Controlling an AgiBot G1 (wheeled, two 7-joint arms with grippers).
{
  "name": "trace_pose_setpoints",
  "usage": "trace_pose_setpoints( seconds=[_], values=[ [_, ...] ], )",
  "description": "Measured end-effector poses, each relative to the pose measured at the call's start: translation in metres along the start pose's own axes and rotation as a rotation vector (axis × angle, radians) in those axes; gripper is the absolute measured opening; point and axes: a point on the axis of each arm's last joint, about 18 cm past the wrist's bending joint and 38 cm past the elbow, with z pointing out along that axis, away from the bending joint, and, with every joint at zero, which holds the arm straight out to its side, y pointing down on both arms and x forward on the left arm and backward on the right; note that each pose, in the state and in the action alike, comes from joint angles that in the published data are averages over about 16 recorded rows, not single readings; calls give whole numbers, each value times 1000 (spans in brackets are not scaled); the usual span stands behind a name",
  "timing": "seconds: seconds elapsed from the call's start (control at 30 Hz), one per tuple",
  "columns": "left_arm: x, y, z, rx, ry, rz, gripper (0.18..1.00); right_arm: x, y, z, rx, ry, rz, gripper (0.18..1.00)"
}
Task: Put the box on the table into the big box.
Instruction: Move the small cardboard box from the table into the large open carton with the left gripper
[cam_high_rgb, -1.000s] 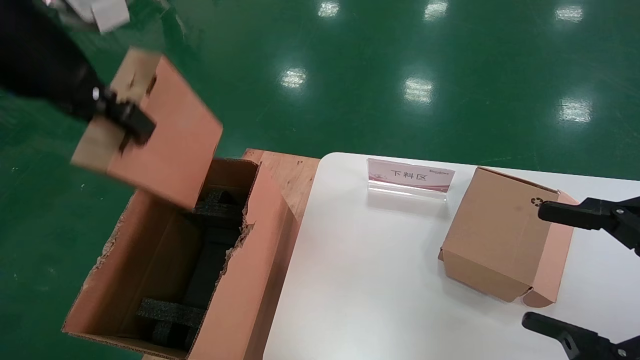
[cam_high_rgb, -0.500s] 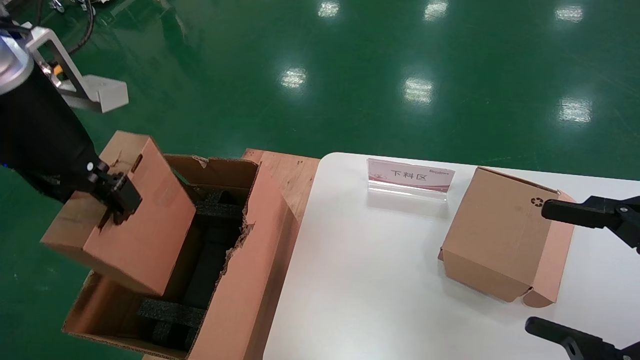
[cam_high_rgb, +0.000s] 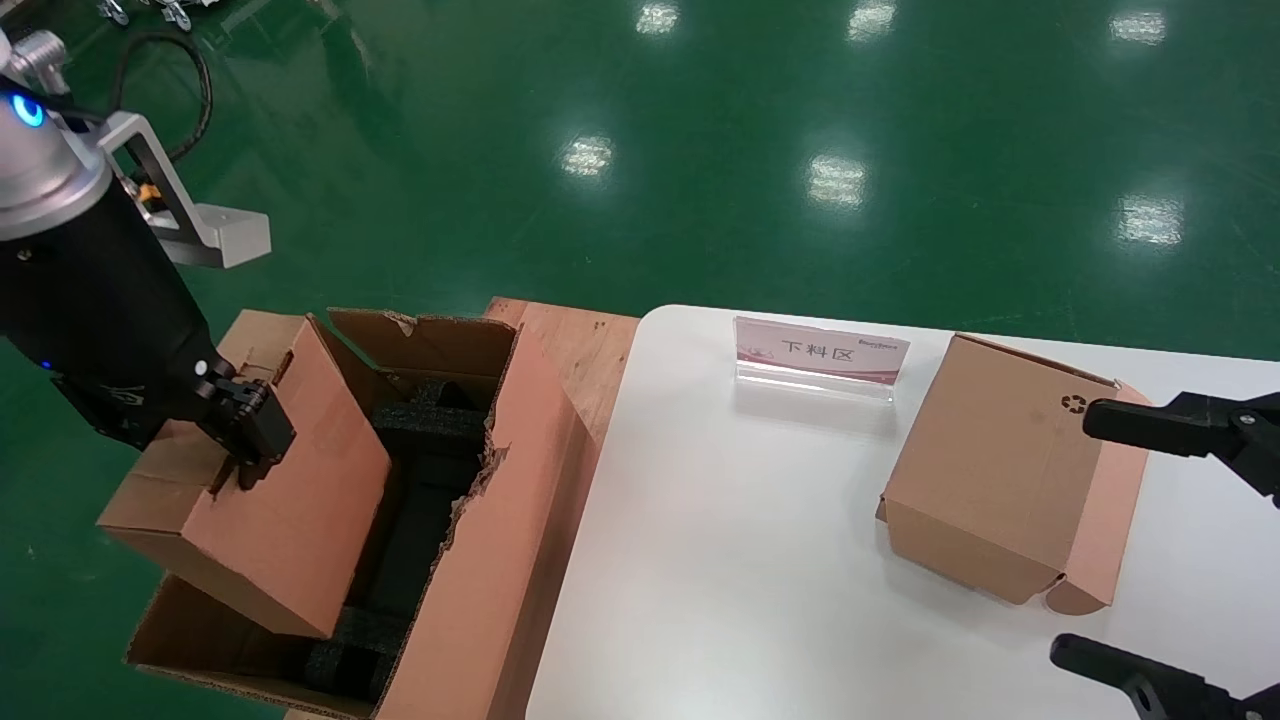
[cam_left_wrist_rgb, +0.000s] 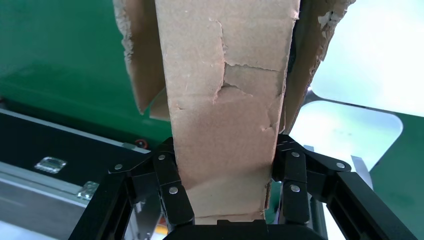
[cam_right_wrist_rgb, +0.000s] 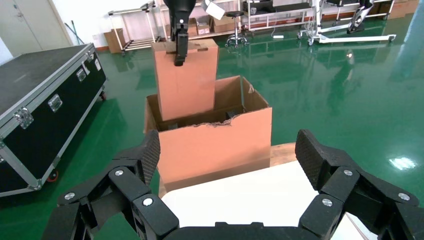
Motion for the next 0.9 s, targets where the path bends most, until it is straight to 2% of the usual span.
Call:
trace_pose_setpoints(
  seconds=[0.4,0.9],
  values=[
    [-24,-11,43,12,96,-18,312,0,0,0,0,0,0,996],
    [-50,-14,78,74,176,46,311,0,0,0,0,0,0,995]
  ],
)
